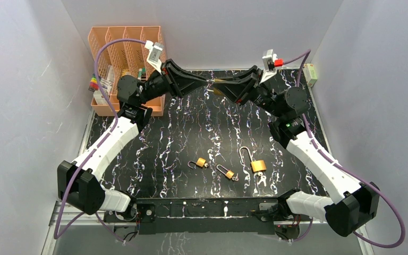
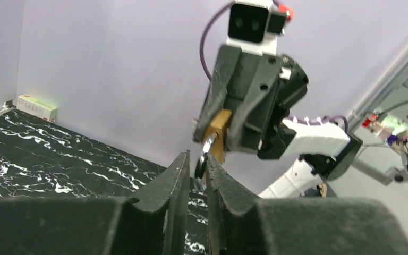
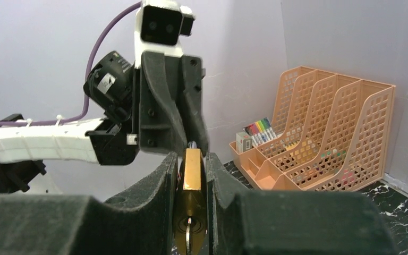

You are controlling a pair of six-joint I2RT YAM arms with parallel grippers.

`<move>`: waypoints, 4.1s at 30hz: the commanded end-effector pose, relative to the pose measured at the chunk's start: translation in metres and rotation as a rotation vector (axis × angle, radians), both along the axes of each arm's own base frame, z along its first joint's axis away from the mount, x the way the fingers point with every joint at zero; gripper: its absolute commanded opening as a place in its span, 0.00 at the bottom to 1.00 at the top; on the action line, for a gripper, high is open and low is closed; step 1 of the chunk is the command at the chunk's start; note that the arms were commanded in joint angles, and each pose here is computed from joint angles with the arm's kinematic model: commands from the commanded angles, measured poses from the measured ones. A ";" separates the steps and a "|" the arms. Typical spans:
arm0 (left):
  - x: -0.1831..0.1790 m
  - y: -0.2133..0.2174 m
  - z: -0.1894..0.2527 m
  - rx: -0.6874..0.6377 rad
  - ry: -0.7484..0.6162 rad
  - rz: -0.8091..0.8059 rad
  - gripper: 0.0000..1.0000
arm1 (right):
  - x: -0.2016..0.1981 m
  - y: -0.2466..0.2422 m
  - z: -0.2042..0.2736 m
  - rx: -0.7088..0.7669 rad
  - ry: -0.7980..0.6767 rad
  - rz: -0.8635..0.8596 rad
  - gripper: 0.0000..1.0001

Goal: Lock with the key
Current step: Lock the lock, then place the key at the center of the board, then place the lock at the center of the board.

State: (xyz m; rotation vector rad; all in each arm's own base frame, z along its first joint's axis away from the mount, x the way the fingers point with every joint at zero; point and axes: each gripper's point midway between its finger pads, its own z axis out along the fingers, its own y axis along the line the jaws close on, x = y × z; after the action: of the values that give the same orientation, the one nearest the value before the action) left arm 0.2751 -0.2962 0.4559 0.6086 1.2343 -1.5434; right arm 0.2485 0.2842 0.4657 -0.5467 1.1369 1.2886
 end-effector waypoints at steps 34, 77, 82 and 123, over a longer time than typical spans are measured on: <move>-0.021 -0.020 0.018 0.003 -0.108 -0.169 0.00 | -0.012 -0.012 0.064 0.196 -0.126 0.018 0.00; -0.033 0.011 0.078 0.055 -0.280 -0.059 0.00 | -0.009 -0.033 0.033 0.020 -0.187 0.032 0.03; -0.028 0.020 0.076 0.064 -0.279 -0.042 0.00 | -0.005 -0.049 0.031 0.027 -0.163 -0.003 0.00; 0.199 0.138 -0.341 1.169 0.424 1.029 0.00 | 0.197 0.123 -0.336 -0.637 0.382 -0.354 0.00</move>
State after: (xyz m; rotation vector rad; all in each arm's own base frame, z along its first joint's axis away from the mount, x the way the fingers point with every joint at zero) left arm 0.4508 -0.1476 0.0946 0.2585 2.3285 0.1288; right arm 0.4303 0.3757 0.0965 -0.5318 2.0494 0.5815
